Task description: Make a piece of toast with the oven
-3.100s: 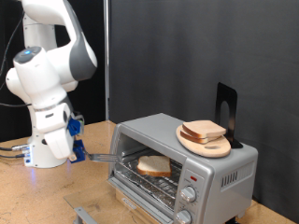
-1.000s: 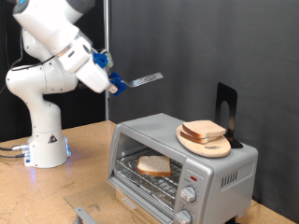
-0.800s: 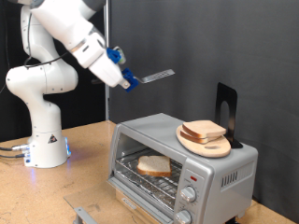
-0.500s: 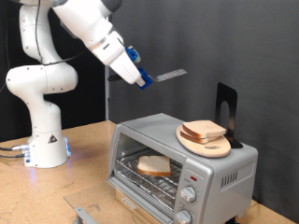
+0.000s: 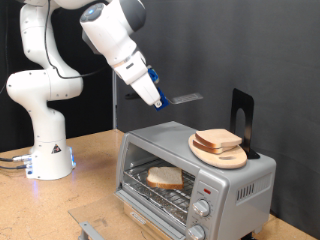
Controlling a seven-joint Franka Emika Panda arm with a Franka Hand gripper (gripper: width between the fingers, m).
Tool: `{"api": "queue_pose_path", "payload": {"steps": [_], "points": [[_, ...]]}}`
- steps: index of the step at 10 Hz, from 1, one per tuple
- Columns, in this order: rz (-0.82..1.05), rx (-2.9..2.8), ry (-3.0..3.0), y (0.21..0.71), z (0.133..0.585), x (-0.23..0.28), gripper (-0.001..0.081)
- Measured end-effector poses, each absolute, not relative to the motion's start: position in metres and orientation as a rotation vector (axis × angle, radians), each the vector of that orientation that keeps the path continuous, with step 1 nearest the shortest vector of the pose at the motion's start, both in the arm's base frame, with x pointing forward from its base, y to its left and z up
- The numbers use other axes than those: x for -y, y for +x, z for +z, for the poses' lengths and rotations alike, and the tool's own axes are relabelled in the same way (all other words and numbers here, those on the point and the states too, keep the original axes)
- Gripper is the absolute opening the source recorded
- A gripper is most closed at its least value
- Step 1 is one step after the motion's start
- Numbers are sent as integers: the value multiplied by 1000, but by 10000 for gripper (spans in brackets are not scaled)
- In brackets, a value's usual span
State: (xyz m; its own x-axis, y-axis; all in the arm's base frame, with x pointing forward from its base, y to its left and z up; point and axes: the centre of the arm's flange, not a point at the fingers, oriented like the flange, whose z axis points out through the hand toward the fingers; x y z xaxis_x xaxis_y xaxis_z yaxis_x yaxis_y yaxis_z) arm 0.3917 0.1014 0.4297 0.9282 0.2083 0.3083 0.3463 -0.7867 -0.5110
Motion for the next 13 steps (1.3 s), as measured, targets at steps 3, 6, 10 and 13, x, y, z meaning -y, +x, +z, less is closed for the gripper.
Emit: {"api": "queue_pose_path", "payload": {"steps": [3, 6, 10, 13], "points": [[-341, 339, -2537, 387, 400, -106, 365], [-356, 307, -2555, 388, 378, -108, 365], [-373, 283, -2560, 393, 364, -109, 365], [-354, 294, -2563, 394, 354, -108, 623]]}}
